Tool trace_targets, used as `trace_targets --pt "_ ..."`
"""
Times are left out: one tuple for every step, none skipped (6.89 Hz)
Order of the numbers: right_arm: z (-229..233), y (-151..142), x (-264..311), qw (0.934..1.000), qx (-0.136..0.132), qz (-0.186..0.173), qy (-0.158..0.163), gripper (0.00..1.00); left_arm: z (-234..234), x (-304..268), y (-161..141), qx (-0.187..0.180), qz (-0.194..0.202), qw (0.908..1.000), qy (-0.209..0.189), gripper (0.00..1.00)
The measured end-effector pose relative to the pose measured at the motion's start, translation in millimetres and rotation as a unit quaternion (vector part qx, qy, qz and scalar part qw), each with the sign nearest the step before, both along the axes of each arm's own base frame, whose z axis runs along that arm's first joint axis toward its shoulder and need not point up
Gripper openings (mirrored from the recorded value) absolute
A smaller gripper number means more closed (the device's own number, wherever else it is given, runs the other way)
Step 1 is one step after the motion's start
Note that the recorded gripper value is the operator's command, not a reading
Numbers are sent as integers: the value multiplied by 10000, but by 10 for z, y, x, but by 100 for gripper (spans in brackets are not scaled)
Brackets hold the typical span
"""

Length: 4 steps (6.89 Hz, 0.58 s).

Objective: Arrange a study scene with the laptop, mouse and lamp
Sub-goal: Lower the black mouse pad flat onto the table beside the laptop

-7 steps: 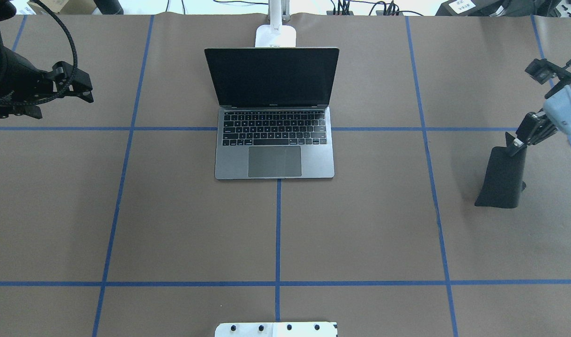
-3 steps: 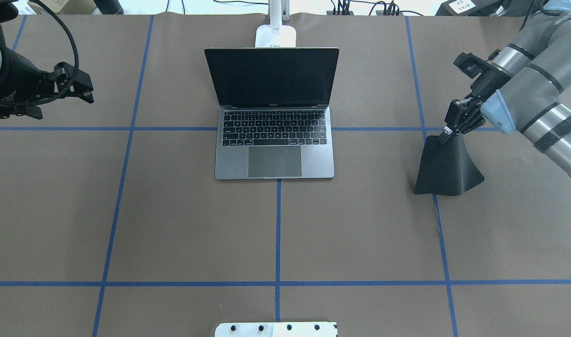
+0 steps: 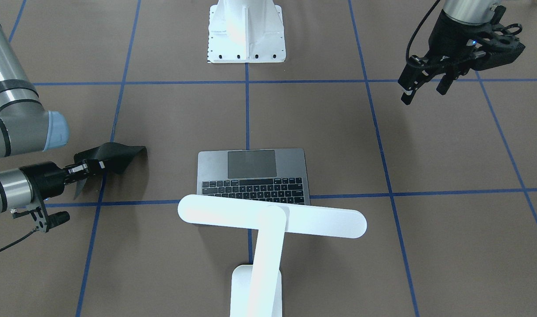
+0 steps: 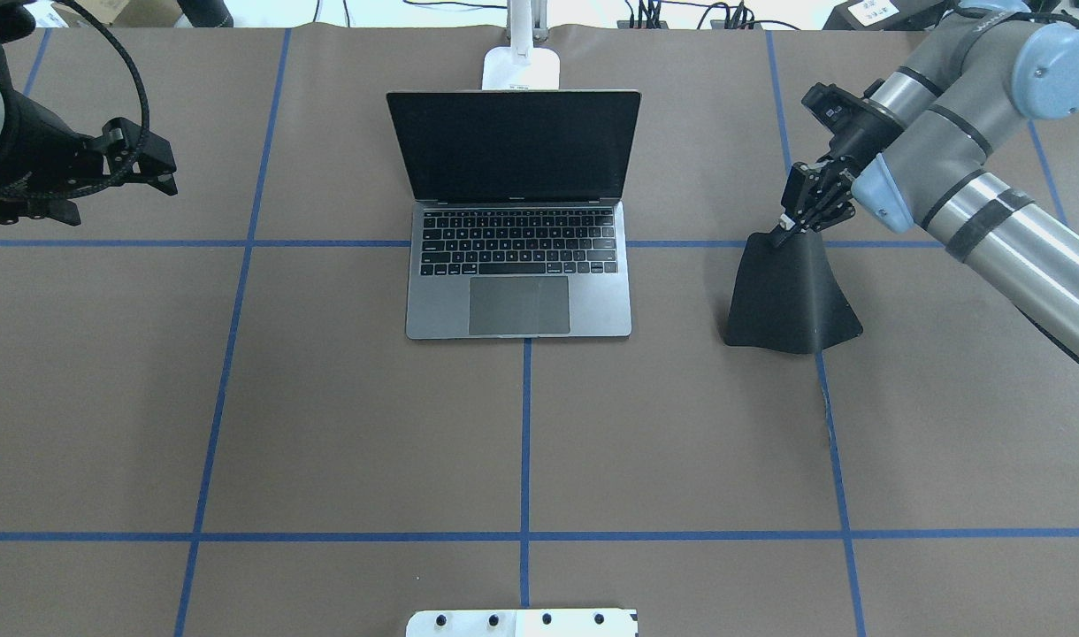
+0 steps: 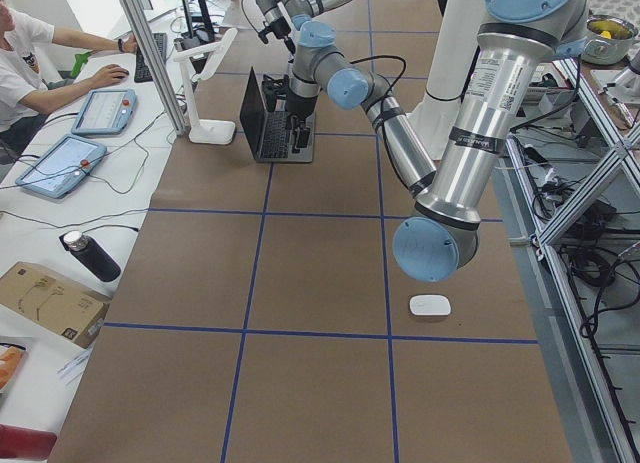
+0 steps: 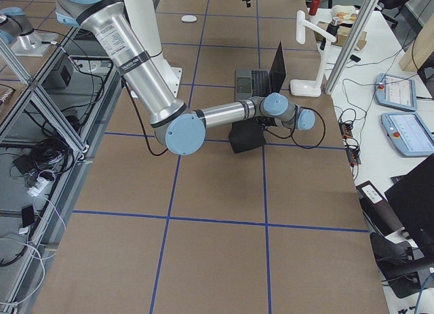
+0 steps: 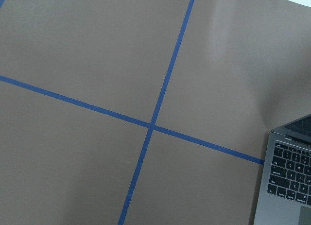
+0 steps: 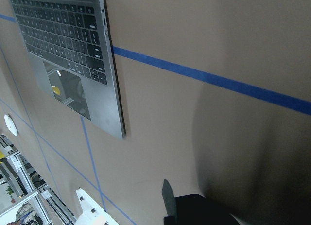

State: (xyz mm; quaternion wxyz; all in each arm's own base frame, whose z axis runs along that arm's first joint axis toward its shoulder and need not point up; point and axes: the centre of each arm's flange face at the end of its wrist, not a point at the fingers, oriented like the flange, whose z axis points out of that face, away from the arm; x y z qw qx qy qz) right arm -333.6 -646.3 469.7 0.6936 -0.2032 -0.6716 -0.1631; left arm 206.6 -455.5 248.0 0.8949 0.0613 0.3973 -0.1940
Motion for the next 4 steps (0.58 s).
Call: trace_targets --pt "-35 -59 -101 9998 -132 36 -112 0 -3 0 -1 4 0 10000 0 99" --pt "-34 -117 -172 9994 -276 86 -203 0 -6 -5 -3 8 -5 10000 2 99" --pt "-5 -174 -216 9985 -439 162 -300 0 -11 -14 -2 14 -12 10000 6 99" --pt "27 -209 -233 9974 -564 233 -382 16 -16 -25 -3 20 -22 10000 9 99"
